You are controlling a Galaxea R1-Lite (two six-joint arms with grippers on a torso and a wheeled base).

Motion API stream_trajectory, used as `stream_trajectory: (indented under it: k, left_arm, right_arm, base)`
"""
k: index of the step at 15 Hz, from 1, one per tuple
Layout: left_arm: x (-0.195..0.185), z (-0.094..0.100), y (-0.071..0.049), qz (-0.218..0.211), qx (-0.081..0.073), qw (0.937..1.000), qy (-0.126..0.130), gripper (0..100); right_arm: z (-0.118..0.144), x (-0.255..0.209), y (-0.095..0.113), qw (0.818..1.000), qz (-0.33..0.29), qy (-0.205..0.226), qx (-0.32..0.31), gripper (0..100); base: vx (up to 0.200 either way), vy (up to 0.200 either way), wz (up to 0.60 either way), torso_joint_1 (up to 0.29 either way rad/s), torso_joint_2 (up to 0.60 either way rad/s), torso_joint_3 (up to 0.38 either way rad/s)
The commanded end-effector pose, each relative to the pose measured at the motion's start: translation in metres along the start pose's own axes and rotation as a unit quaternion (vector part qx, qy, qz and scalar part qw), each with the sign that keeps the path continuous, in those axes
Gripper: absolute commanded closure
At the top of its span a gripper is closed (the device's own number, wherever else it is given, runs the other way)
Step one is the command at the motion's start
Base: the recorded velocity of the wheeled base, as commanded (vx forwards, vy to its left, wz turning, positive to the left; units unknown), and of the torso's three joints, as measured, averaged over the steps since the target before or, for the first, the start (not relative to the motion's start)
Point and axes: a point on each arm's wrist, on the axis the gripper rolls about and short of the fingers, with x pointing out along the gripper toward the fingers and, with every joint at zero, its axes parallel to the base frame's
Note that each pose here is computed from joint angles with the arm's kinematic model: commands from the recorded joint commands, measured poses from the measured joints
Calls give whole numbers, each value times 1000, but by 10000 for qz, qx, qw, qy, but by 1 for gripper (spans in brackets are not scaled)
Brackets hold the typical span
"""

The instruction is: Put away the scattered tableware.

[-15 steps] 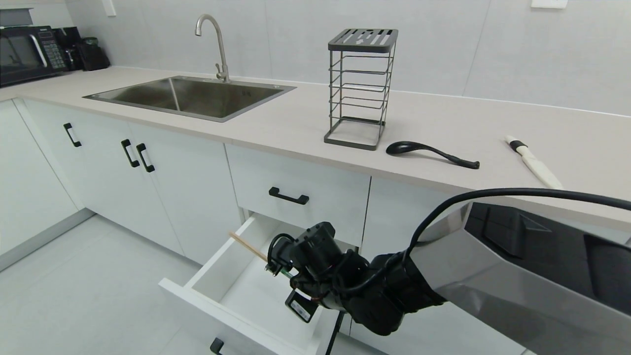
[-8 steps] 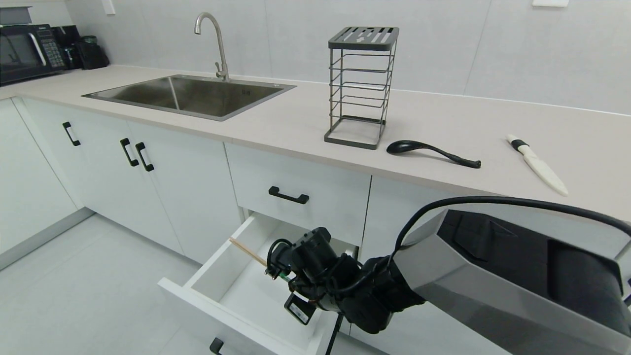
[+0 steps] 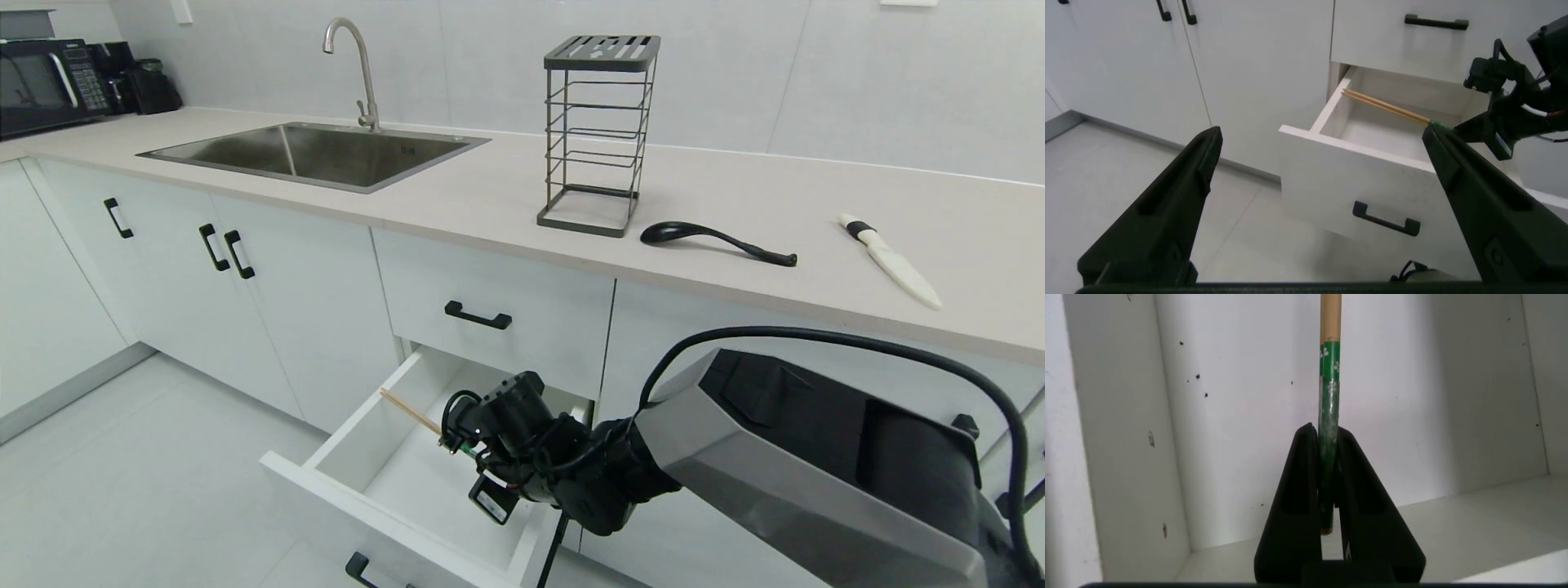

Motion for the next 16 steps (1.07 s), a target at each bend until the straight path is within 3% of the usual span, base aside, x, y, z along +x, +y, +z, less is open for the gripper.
stream_trajectory:
  k: [1, 4, 16]
  left_arm:
    - [0, 0, 0, -5, -4, 10000, 4, 0]
    - [0, 0, 0, 3, -4, 10000, 4, 0]
    - [0, 0, 0, 3, -4, 10000, 4, 0]
  right_arm:
    - [5, 4, -2, 9999, -34, -108, 21, 100]
    - [18, 11, -5, 9996, -75, -279, 24, 100]
    - [9, 17, -13, 9999, -100, -96, 98, 100]
  base:
    - [0, 0, 0, -227, 271, 119]
    - [0, 0, 0, -92, 189, 74]
    - [0, 0, 0, -2, 35, 13]
